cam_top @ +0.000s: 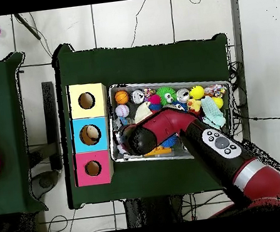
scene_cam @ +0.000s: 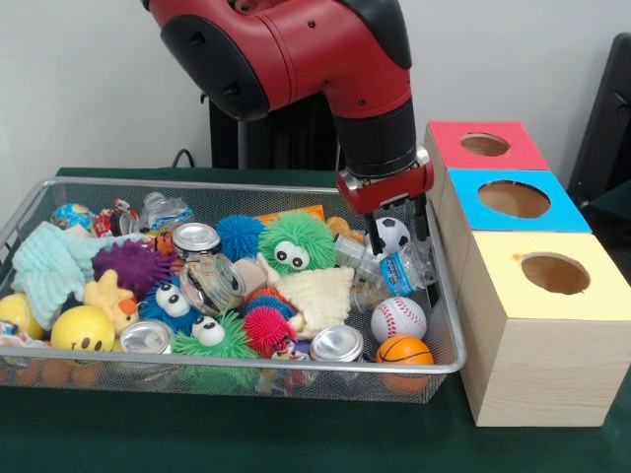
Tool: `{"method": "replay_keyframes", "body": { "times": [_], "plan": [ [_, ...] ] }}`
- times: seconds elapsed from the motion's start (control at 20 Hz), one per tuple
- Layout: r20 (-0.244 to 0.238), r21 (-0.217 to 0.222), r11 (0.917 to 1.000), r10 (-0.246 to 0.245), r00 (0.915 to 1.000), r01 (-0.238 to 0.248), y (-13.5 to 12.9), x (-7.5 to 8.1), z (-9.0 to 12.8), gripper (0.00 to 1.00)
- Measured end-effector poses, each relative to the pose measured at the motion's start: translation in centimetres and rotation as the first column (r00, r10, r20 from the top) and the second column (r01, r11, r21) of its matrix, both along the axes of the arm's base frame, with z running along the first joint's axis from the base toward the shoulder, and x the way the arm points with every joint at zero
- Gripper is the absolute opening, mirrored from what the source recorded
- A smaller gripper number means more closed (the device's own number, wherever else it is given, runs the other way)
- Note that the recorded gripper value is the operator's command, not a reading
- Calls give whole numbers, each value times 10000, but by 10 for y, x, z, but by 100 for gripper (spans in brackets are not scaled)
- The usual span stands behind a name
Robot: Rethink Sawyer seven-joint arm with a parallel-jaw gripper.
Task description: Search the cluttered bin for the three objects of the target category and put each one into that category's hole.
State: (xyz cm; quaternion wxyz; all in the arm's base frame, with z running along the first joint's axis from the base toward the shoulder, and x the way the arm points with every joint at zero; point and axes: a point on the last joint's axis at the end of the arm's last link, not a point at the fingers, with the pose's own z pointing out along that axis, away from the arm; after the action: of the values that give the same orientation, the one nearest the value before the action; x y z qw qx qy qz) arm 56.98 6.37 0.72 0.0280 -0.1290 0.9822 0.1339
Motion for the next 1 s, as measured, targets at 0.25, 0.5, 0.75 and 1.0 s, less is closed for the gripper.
{"method": "replay_keyframes", "body": {
  "times": [0.25,0.5,0.75,1.0],
  "plan": [
    [66,-24,10000,-44,10000,44,-1,4,0,100],
    [166,-56,10000,-3,9999,4,3,10,1,100],
    [286,-93,10000,8,9996,-5,6,17,2,100],
    [416,-128,9999,-28,9991,34,7,25,3,100]
  ]
}}
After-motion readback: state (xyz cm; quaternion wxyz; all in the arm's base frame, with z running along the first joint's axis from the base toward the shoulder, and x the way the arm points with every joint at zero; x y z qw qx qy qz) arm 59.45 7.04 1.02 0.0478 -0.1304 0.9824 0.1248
